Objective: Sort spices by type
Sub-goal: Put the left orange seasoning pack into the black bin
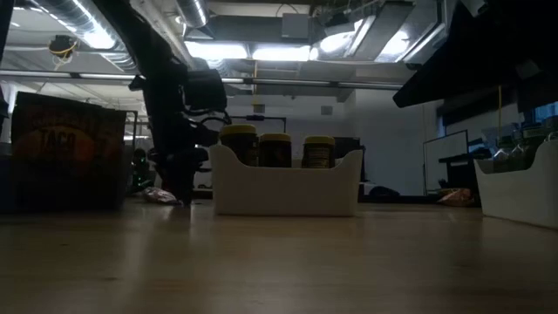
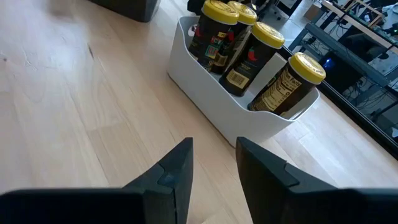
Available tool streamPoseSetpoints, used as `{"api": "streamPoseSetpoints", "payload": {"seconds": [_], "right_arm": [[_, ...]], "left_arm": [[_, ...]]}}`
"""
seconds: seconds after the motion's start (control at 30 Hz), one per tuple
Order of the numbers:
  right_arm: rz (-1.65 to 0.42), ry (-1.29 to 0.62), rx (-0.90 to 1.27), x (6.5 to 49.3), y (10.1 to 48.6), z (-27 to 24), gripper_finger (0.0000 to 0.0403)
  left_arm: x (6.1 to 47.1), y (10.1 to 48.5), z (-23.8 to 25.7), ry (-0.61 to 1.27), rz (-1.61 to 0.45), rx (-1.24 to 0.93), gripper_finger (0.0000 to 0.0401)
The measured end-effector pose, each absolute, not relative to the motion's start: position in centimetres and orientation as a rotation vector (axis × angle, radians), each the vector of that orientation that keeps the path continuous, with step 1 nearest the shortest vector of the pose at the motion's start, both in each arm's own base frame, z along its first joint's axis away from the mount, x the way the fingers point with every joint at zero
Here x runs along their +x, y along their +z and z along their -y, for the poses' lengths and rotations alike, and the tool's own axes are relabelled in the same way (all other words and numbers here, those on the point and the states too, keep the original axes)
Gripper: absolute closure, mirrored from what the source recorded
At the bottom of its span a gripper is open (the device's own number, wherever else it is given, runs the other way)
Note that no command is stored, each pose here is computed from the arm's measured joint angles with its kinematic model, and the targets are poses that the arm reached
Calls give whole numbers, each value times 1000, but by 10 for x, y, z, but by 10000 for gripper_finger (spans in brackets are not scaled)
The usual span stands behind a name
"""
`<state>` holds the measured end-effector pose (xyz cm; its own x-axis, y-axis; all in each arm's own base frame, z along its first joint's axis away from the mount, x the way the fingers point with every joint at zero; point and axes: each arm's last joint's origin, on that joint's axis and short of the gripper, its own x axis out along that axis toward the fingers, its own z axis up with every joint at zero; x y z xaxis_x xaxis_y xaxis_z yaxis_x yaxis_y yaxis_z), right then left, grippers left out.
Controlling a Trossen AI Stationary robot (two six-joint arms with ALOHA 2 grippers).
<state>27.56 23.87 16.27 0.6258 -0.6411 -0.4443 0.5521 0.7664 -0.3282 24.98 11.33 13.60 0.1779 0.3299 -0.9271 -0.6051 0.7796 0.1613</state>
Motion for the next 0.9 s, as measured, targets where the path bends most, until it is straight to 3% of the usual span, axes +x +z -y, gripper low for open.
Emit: {"api": "streamPoseSetpoints", "payload": {"seconds": [0.3,0.43,0.73,0.9], "right_arm": [[-567,-686,-165,276,163,-239,282],[-568,-685,-168,276,163,-239,282],[-568,-685,-167,276,163,-239,282],[-571,-682,-176,276,163,-239,282]], "left_arm": [[239,122,-112,677,-1219,-280,200],[236,118,-112,666,-1217,-271,246],[234,116,-112,651,-1232,-206,389],[235,116,-111,638,-1240,-177,396]]}}
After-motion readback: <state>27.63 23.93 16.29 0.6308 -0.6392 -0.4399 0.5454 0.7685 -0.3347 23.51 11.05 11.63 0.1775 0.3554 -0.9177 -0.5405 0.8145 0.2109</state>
